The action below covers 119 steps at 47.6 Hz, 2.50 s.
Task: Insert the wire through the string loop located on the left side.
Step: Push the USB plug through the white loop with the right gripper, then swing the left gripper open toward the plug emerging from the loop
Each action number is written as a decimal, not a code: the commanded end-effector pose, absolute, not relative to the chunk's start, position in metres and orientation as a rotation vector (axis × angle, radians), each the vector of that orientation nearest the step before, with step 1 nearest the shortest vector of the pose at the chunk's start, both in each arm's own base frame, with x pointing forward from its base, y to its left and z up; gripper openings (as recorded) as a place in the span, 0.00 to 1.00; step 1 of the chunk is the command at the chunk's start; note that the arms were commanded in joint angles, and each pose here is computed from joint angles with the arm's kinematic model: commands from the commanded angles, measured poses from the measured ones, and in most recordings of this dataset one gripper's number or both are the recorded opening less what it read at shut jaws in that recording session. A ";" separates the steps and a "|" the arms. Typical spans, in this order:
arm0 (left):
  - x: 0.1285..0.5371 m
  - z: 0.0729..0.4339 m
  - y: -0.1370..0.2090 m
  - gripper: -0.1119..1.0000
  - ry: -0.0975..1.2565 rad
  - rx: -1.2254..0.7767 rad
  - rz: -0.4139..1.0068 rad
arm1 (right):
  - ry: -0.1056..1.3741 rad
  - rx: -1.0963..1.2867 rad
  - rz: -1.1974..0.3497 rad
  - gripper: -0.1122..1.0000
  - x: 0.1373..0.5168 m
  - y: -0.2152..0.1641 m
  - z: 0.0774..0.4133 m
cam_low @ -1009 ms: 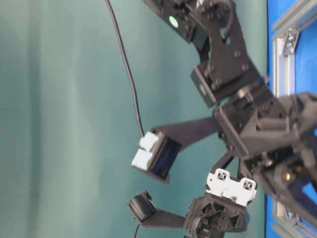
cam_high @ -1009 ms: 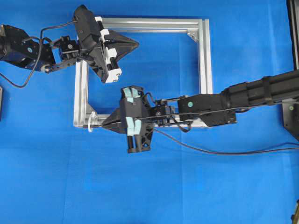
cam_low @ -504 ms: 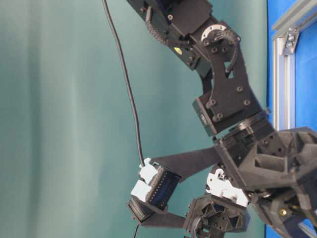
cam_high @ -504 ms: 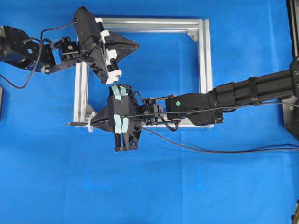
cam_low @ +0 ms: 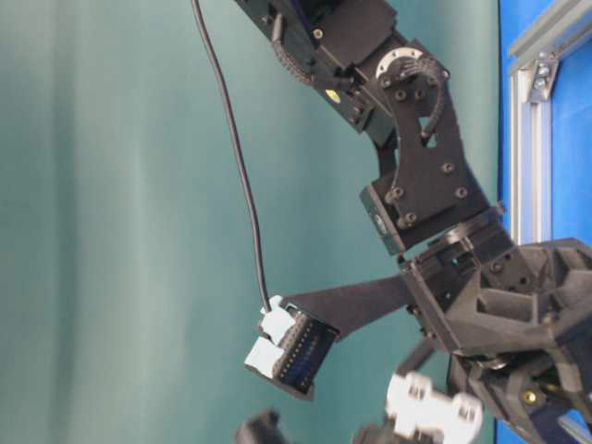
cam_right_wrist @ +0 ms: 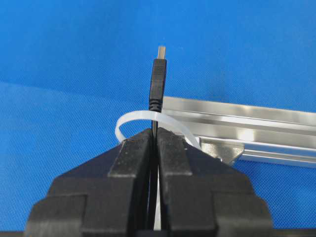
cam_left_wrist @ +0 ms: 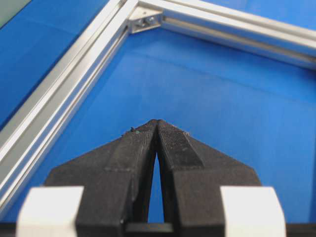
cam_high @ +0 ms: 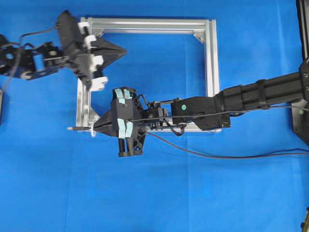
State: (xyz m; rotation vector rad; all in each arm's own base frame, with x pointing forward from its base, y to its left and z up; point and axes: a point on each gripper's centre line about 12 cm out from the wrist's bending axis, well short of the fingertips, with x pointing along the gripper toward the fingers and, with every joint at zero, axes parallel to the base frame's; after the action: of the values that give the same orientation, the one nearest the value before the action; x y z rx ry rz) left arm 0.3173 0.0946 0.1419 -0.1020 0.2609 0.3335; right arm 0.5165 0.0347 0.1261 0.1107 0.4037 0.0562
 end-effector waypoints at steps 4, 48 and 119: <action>0.283 0.156 0.085 0.10 0.215 -0.096 0.331 | 0.364 0.110 0.061 0.10 0.521 0.036 0.142; 0.213 0.158 -0.009 0.10 0.223 -0.076 -0.010 | 0.364 0.113 0.060 0.10 0.521 0.036 0.142; 0.224 0.137 -0.046 0.90 0.373 -0.057 -0.159 | 0.364 0.115 0.060 0.10 0.520 0.036 0.142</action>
State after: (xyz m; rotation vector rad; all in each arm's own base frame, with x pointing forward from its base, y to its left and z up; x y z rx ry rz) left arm 0.2132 -0.0444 0.1361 -0.0593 0.3733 -0.1606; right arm 0.5165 0.0347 0.1261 0.1122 0.4038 0.0559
